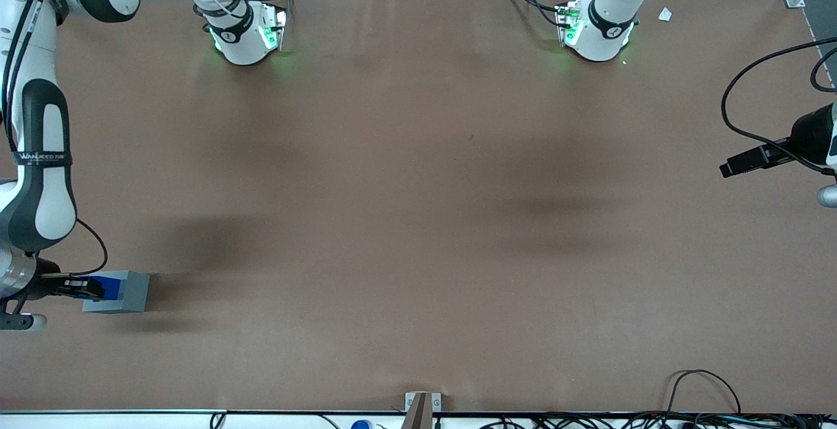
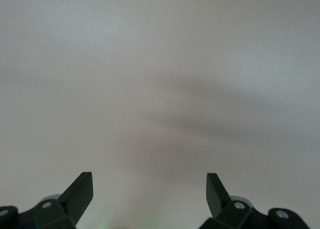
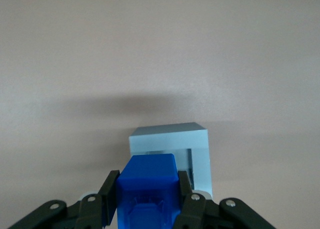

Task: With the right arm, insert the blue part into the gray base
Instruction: 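Lower the blue block into the gray base's opening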

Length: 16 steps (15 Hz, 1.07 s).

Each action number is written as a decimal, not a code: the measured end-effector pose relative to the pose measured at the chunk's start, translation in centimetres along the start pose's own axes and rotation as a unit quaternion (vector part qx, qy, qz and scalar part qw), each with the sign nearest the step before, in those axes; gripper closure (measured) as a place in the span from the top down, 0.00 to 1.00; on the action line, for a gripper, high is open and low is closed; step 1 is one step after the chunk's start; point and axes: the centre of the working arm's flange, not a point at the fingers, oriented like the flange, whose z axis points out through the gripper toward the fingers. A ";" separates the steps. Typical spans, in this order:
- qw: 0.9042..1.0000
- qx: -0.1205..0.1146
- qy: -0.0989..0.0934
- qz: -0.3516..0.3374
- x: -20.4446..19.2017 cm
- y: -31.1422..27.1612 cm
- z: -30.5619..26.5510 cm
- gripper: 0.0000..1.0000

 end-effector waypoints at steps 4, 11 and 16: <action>1.000 0.004 0.000 0.009 -0.2 1.0 1.0 0.51; 1.000 0.004 0.000 0.001 -0.2 1.0 1.0 0.51; 1.000 0.004 0.000 -0.004 -0.2 1.1 1.0 0.51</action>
